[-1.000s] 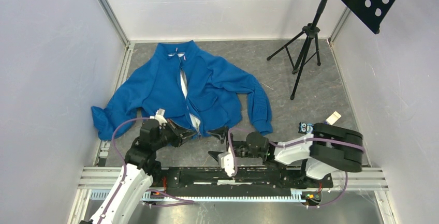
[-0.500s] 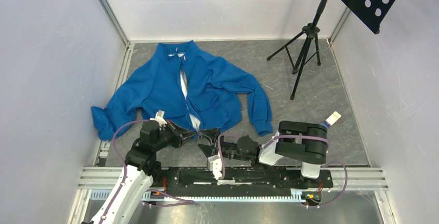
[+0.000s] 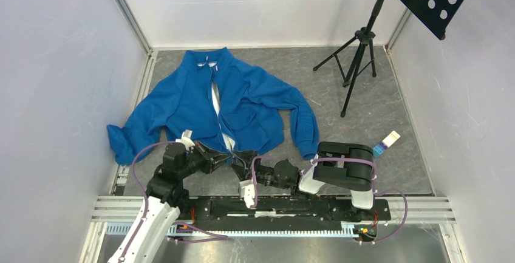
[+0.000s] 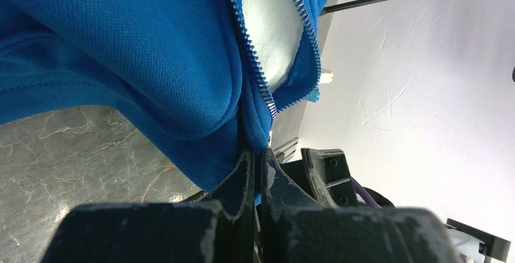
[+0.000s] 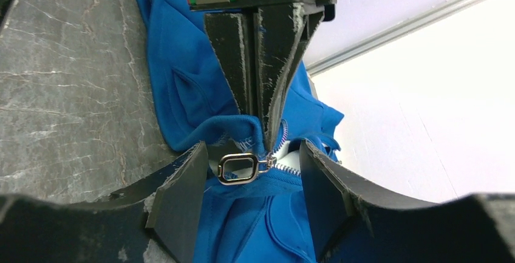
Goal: Zip up the jacket
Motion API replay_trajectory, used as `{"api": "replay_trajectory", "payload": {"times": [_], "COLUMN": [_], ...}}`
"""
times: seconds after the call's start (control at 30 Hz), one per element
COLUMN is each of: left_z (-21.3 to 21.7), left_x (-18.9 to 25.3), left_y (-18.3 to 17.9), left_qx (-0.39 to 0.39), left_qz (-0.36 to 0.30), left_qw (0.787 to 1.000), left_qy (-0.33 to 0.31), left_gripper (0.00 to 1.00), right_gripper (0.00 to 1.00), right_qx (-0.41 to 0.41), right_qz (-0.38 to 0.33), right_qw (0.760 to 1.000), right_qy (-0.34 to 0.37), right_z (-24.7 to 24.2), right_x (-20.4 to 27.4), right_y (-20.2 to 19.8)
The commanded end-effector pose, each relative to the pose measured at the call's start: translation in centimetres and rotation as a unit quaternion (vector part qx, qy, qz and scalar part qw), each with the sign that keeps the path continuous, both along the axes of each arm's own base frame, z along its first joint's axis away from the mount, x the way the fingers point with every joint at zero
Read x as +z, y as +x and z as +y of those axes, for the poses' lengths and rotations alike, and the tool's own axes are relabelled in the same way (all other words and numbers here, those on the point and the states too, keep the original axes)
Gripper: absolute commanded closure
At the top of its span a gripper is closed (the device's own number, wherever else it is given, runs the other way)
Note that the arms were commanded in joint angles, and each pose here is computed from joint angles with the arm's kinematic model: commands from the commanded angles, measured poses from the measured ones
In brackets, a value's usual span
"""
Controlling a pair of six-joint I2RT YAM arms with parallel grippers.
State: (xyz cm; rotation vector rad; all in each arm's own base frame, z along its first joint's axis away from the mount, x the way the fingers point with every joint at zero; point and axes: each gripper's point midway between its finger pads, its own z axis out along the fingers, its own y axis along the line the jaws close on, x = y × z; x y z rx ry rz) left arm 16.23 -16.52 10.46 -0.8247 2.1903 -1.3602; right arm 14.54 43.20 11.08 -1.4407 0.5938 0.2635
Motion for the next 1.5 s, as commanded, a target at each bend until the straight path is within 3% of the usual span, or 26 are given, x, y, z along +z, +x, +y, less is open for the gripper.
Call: {"api": "replay_trajectory", "payload": {"times": [0.0,0.17,0.57,0.8,0.97,1.47], "left_z": [-0.6,-0.5,-0.3,-0.3,-0.2,-0.1], "left_x": [0.2,-0.1,-0.4,-0.3,-0.2,0.1], "left_y": [-0.8,-0.9,-1.1,-1.2,-1.1,-1.2], "left_qx": [-0.014,-0.013,-0.01,-0.012,-0.01,-0.011], "left_qz": [0.015,0.017,0.017,0.012,0.01,0.003], "left_qw": [0.999,0.999,1.0,1.0,1.0,1.0], "left_qy": [-0.027,-0.027,-0.019,-0.018,-0.012,-0.008], "left_gripper": [0.98,0.98,0.98,0.98,0.98,0.98], "right_gripper": [0.38,0.4,0.56,0.55,0.54,0.55], "right_qx": [-0.025,-0.028,-0.017,-0.022,-0.023,-0.017], "right_qz": [-0.01,-0.006,0.013,0.019,0.06,0.064], "right_qw": [0.998,0.997,0.997,0.998,0.995,0.995], "right_qy": [0.06,0.068,0.068,0.059,0.078,0.069], "right_z": [-0.1,-0.3,-0.9,-1.2,-2.6,-2.4], "right_x": [2.9,3.2,2.9,2.1,2.2,1.5], "right_y": [0.9,0.9,0.3,0.5,1.2,1.5]}}
